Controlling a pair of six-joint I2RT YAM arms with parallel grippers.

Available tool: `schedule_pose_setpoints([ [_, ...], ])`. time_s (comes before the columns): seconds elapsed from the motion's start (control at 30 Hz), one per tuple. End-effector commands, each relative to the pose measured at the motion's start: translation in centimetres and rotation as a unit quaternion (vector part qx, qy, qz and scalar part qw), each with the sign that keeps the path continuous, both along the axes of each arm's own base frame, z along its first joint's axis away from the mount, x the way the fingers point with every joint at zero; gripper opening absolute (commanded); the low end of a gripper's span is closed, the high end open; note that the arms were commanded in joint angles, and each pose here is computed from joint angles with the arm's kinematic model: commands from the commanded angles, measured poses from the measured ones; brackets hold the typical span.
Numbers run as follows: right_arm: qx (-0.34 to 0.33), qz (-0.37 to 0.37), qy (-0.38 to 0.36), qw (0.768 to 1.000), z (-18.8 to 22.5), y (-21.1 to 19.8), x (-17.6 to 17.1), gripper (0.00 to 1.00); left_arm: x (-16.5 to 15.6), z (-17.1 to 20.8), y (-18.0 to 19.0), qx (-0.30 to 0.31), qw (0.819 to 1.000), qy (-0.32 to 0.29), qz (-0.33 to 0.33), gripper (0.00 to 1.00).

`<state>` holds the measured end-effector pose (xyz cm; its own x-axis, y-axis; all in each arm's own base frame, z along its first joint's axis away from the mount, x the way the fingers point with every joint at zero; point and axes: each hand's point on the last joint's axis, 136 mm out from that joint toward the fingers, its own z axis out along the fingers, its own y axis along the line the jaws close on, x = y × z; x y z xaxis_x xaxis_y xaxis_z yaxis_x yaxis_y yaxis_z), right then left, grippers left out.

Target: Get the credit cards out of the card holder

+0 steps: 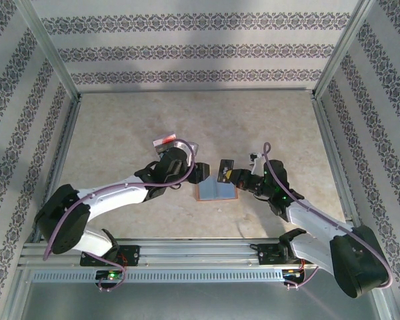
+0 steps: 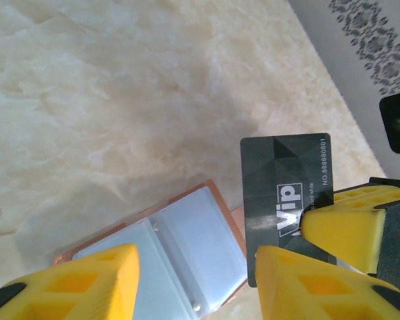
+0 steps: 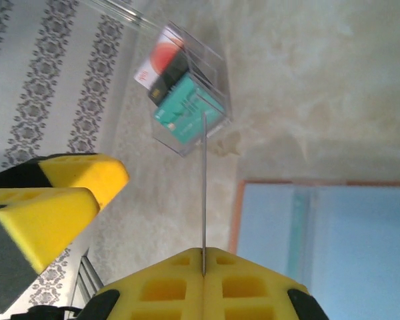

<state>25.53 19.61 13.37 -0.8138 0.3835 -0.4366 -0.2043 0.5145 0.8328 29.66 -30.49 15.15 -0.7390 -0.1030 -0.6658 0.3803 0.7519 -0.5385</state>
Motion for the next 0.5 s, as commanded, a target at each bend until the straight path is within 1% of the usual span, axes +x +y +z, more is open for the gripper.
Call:
schedule_pose_setpoints([
  [0.0, 0.027, -0.005, -0.055, 0.998, 2.7, 0.4, 0.2, 0.0, -0.1, 1.7, -0.4, -0.048, 0.999, -0.001, -0.007, 0.53],
  [0.2, 0.062, 0.005, -0.108, 0.992, 5.9, 0.9, -0.3, 0.0, -0.5, 3.9, -1.7, -0.104, 0.994, -0.017, -0.041, 0.55],
  [0.33, 0.077, 0.014, -0.121, 0.99, 7.1, 1.4, -0.7, 0.0, -0.7, 5.5, -2.5, -0.149, 0.987, -0.029, -0.061, 0.55],
  [0.47, 0.088, 0.023, -0.13, 0.987, 7.9, 2.0, -0.9, 0.0, -0.5, 6.0, -2.6, -0.171, 0.983, -0.029, -0.064, 0.55],
])
